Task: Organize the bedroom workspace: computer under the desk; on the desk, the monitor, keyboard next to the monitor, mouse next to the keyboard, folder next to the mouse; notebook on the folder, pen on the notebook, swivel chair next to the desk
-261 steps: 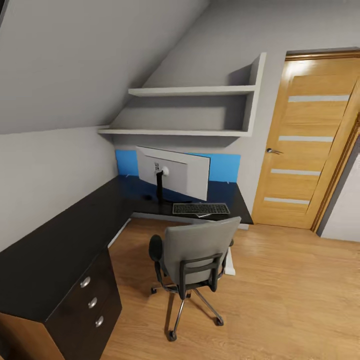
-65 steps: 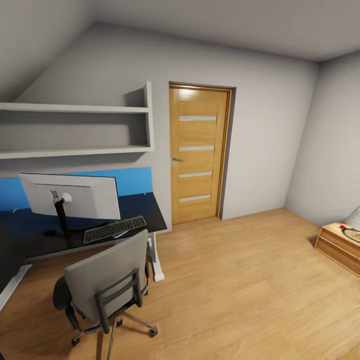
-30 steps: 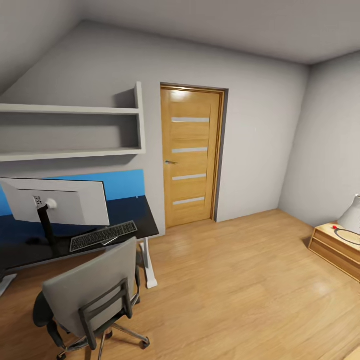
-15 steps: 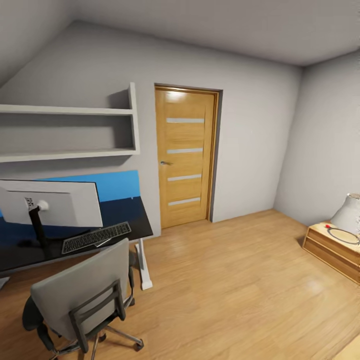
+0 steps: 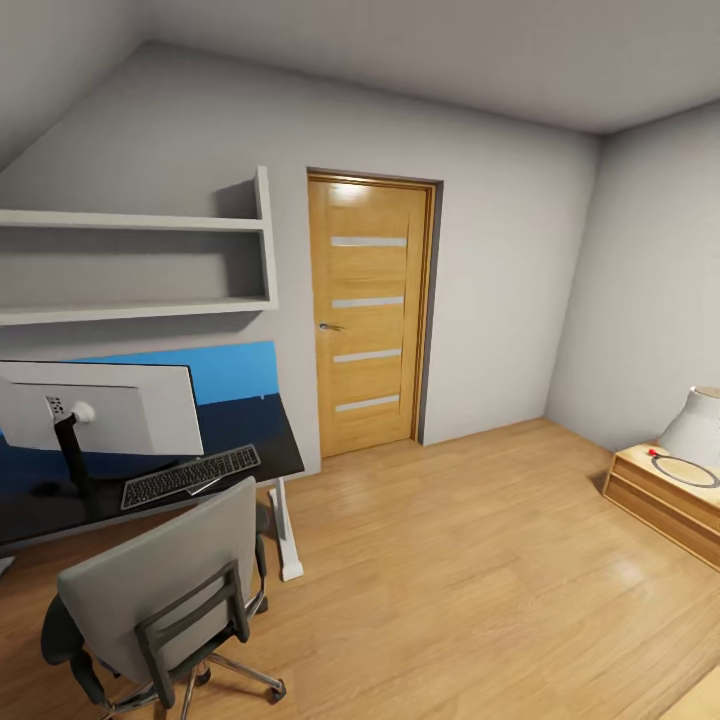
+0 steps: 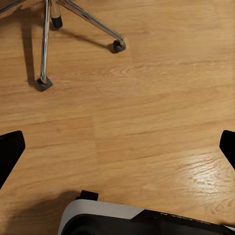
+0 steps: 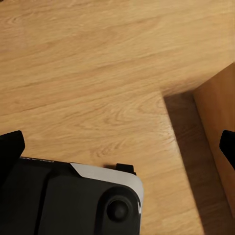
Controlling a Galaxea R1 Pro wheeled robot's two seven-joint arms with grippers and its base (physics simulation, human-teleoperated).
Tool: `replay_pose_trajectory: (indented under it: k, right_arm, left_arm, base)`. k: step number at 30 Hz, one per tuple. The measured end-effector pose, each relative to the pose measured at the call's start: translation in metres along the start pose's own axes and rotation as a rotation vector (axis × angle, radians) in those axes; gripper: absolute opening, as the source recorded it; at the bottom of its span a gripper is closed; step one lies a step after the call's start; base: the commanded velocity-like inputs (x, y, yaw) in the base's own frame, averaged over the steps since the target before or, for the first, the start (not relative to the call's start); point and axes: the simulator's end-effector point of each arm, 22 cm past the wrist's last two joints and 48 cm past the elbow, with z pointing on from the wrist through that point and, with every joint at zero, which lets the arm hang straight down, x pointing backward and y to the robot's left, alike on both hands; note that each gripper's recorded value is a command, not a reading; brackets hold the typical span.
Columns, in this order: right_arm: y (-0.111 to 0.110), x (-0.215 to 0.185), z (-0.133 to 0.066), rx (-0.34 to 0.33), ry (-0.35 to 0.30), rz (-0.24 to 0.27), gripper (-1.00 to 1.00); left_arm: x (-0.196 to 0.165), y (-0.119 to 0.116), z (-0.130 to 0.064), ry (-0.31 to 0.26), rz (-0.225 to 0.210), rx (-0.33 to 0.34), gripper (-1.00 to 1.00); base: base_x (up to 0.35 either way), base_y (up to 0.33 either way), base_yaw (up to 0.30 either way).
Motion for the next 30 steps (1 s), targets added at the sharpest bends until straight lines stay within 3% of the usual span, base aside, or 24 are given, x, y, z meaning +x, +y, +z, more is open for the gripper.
replay_pose_trajectory:
  k: [17,21,26,30]
  right_arm:
    - [0.003,-0.007,0.002,-0.002,-0.016,0.002,1.00]
    - [0.000,-0.039,0.008,0.007,-0.083,0.004,1.00]
    - [0.008,-0.099,0.013,0.019,-0.205,0.020,1.00]
    - [0.017,-0.120,0.015,0.047,-0.222,0.045,1.00]
  left_arm:
    - [-0.003,-0.001,0.000,-0.014,0.005,0.004,1.00]
    - [-0.007,-0.007,0.000,-0.029,0.007,0.013,1.00]
    - [-0.019,-0.036,0.002,-0.059,-0.008,0.046,1.00]
    - [-0.034,-0.053,0.006,-0.080,0.005,0.065,1.00]
  base:
    - [0.000,0.000,0.000]
    - [0.000,0.000,0.000]
    - [0.000,0.000,0.000]
    - [0.000,0.000,0.000]
